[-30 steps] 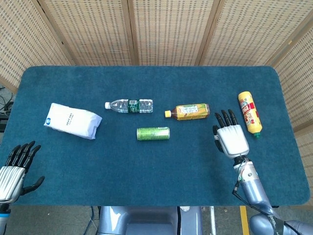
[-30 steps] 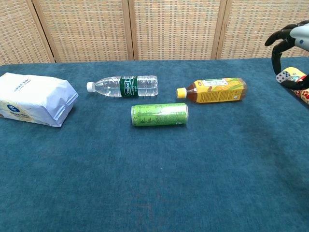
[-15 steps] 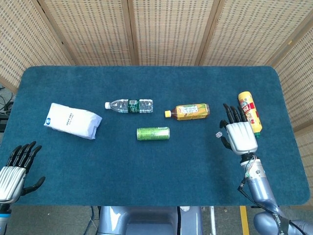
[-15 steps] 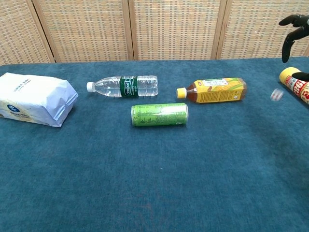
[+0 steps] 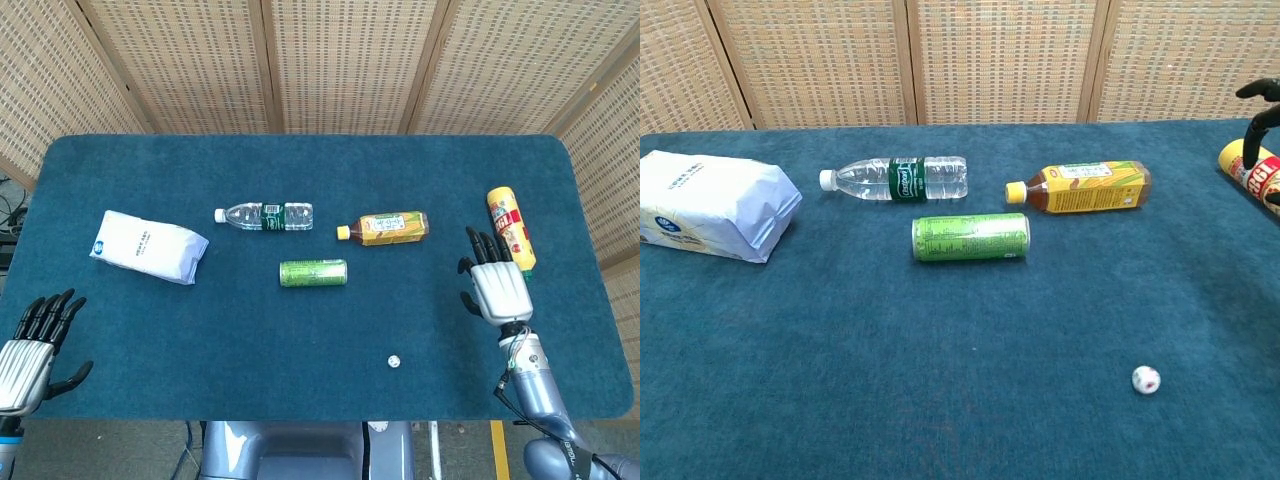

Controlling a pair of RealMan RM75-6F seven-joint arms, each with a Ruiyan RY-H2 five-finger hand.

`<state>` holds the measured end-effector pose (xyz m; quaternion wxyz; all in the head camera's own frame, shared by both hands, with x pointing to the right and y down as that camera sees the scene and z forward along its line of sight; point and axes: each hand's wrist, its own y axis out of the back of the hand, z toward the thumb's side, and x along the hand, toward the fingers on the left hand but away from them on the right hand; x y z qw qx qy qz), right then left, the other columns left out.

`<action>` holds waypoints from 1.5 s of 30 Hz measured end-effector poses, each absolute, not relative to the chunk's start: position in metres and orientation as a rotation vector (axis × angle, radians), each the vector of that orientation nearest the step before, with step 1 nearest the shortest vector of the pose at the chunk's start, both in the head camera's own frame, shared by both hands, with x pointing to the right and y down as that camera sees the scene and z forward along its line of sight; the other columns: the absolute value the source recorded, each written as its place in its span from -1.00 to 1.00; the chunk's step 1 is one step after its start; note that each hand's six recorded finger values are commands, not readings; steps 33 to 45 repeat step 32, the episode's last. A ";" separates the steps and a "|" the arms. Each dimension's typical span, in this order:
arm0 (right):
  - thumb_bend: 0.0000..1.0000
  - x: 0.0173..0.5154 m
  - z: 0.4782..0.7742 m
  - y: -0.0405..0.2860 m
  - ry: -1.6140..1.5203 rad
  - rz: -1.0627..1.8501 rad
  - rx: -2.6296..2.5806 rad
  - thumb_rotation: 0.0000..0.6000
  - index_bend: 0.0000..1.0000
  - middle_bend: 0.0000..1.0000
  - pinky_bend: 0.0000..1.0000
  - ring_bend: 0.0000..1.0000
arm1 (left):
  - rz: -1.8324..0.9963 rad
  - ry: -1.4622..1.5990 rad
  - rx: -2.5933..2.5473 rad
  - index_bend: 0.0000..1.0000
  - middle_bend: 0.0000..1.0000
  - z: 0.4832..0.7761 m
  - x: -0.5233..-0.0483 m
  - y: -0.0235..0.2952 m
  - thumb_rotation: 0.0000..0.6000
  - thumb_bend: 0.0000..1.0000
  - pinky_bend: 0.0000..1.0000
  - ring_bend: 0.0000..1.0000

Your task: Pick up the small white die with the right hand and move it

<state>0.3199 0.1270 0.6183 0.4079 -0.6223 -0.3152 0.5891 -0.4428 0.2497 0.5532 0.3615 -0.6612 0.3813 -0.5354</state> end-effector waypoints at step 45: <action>-0.48 0.399 0.597 0.237 -0.868 1.509 -1.635 1.00 -0.82 -1.00 -1.00 -1.00 | -1.377 0.969 -1.692 -1.00 -1.00 0.554 -0.440 0.252 1.00 -0.43 -1.00 -1.00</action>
